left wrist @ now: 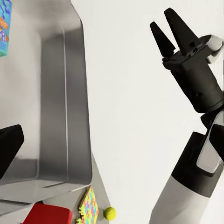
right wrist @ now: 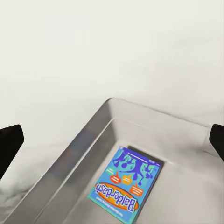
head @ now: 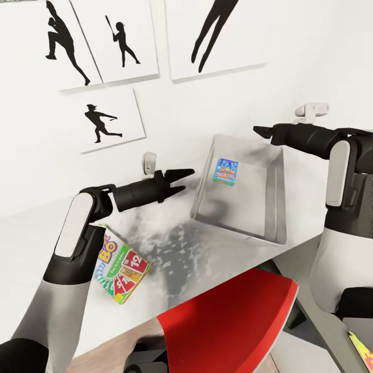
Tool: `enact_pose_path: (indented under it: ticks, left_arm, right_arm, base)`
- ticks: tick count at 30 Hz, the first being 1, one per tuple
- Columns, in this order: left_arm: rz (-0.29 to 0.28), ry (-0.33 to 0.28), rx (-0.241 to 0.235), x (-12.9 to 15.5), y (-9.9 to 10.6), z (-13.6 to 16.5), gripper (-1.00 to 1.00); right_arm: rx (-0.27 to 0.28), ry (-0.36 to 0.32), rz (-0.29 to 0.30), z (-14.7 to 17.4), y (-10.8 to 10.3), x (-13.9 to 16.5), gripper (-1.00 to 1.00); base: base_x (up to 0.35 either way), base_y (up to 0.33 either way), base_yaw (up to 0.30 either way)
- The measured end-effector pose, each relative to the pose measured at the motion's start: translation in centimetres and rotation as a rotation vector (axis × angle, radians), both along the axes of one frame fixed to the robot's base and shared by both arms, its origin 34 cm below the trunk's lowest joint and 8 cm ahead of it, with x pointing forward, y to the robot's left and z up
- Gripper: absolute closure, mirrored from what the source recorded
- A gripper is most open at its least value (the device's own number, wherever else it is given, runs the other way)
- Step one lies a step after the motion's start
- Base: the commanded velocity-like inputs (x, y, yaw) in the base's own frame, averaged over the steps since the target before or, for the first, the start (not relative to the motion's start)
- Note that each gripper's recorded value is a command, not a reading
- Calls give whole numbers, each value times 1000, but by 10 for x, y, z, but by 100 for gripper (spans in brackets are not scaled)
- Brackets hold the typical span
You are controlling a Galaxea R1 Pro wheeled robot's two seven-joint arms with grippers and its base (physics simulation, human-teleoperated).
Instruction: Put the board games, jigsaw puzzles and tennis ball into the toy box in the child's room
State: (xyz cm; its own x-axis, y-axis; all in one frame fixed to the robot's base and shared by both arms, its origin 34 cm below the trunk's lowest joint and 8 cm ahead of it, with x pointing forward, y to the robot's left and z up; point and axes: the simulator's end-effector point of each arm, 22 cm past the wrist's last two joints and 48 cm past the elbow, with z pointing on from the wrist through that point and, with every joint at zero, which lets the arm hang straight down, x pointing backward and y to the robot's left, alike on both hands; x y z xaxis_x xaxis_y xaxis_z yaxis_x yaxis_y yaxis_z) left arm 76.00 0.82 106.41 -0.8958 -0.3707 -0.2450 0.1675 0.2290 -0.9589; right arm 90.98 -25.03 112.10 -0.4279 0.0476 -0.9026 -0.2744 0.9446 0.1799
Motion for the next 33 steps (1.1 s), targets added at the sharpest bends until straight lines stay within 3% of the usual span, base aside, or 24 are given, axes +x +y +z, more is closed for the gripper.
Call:
enact_pose_path:
  ticks: [11,33]
  left_arm:
    - [47,-33,40,14,31,10,-100]
    - [71,-64,62,16,42,28,-100]
  right_arm:
    - [2,-7,3,8,4,-4,-100]
    - [3,-38,-1,34,4,-10,-100]
  base:
    - [0,0,0]
    - [0,0,0]
